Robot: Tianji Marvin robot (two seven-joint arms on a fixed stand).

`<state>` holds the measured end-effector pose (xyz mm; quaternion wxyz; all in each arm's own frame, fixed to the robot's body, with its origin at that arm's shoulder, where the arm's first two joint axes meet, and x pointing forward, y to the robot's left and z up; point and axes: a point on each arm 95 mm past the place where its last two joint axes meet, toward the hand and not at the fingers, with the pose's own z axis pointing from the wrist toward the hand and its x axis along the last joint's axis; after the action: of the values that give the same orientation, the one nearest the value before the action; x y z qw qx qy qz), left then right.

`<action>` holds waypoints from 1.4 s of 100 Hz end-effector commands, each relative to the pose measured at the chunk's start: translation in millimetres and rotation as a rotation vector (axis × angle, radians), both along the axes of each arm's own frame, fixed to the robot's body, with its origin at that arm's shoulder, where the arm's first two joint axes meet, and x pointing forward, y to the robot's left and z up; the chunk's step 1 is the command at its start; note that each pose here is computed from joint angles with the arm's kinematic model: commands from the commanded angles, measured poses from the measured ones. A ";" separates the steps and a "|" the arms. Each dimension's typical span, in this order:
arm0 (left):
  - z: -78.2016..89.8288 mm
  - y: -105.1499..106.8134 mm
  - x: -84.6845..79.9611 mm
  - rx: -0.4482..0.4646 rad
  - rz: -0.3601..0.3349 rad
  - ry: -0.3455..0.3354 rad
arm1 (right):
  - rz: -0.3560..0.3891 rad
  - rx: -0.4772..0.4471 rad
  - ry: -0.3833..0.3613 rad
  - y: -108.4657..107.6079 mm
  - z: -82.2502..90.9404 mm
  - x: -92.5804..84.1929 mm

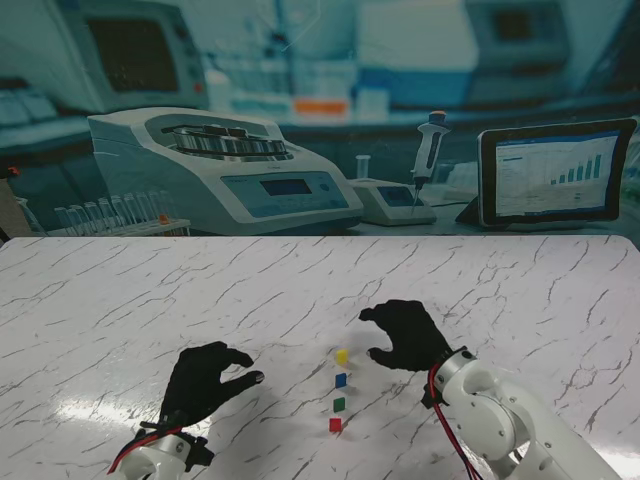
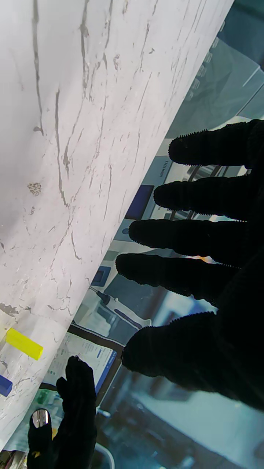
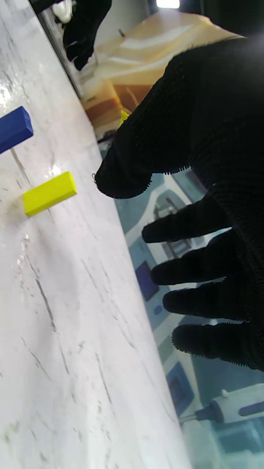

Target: Arrange dominoes in a row

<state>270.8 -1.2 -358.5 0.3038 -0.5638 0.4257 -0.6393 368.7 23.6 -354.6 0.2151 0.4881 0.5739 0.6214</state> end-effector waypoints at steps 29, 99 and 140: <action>10.8 -1.3 -5.4 0.027 -0.037 -0.025 | -0.044 -0.005 -0.080 -35.8 19.2 -20.9; 30.6 1.3 -5.8 0.078 -0.091 -0.104 | -0.162 0.016 -0.132 -106.1 19.1 -76.2; 31.4 0.0 -6.2 0.077 -0.107 -0.131 | -0.194 0.055 -0.102 -117.2 3.0 -104.9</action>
<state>267.3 2.9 -325.6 0.3307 -0.4888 0.4549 -0.6670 271.3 -94.9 -344.7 0.2980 0.5054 0.4988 0.6379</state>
